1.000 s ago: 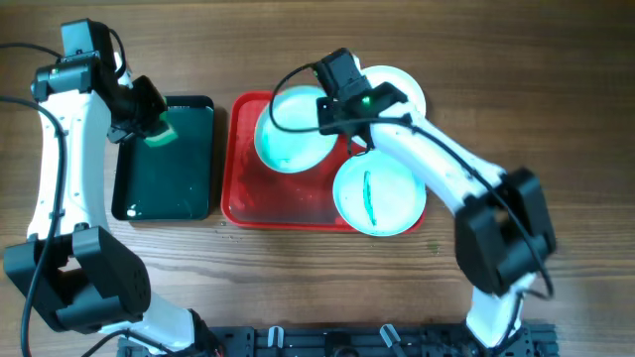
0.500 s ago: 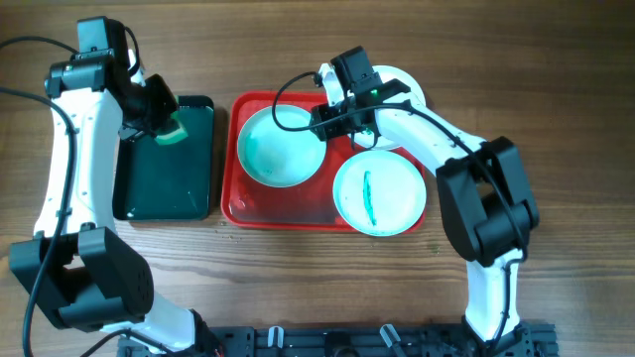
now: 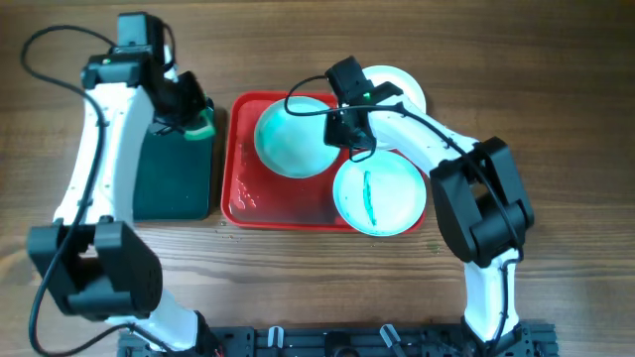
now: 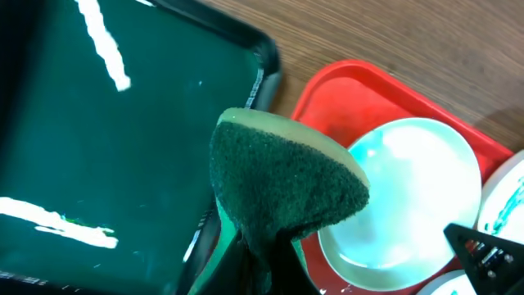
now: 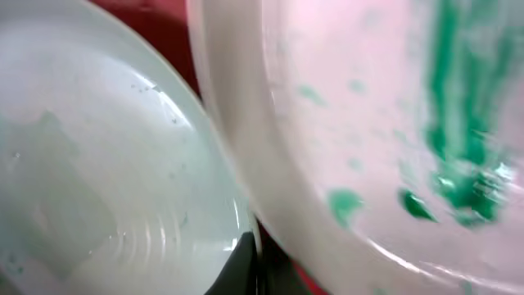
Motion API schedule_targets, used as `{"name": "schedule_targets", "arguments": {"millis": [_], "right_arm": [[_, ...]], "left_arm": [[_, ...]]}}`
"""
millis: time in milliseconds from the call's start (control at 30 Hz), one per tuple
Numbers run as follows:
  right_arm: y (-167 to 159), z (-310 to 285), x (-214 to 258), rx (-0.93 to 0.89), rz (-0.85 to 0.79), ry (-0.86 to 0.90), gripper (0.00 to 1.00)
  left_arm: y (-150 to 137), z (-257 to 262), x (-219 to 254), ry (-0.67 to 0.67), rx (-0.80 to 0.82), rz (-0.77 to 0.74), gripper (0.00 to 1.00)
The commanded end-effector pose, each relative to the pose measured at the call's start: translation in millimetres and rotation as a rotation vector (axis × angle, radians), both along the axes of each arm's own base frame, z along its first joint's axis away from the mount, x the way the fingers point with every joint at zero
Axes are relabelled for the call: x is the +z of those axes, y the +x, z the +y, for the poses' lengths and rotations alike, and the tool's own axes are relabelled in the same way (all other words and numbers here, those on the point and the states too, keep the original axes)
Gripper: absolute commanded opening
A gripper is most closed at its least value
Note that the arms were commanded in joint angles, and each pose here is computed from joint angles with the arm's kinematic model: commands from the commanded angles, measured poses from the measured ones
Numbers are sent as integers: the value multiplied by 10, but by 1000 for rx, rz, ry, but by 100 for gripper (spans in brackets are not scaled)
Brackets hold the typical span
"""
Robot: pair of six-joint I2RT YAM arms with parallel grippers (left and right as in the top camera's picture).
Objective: Clean dirty plates on tray and stack at the side
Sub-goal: 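Scrub the plate again with the sponge in the left gripper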
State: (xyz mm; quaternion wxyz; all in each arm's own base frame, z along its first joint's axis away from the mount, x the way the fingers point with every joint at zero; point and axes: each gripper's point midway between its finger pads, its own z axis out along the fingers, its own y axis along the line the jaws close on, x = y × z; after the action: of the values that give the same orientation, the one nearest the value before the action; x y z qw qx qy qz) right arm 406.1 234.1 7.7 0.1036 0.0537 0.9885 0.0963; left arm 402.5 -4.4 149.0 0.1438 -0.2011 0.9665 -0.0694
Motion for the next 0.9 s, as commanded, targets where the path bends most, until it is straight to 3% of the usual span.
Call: {"name": "schedule_targets", "arguments": {"millis": [0,167,300,367,500,667,800,867], "right_arm": [[-3,-150,-11,-71,-44,-119,4],[-5,-53,-44,-11,-41,-81,4],[-4,-51,-43,-9,-42,-81,4],[-6,-52,-44,-8,-41,-82,4],[7,-45,-40,-8,-47,-79,4],[8,-44,-39,10,-50,-83,5],[10,-42,-38,10,-50,-82,4],[24,-34,-34,13,-57,-79,4]], "left_arm": [[131,-322,-228,-8,-53,14,4],[429,-980,-676,-11,-194,-22,4],[512,-1346,-1009,38,-274,-33,4],[512,-1338,-1205,124,-286,-15,4],[415,-1337,-1571,169,-389,63,4],[419,-798,-1581,334,-311,113,4],[513,-703,-1565,358,-366,88,4],[364,-916,-1614,271,-499,129,4]]}}
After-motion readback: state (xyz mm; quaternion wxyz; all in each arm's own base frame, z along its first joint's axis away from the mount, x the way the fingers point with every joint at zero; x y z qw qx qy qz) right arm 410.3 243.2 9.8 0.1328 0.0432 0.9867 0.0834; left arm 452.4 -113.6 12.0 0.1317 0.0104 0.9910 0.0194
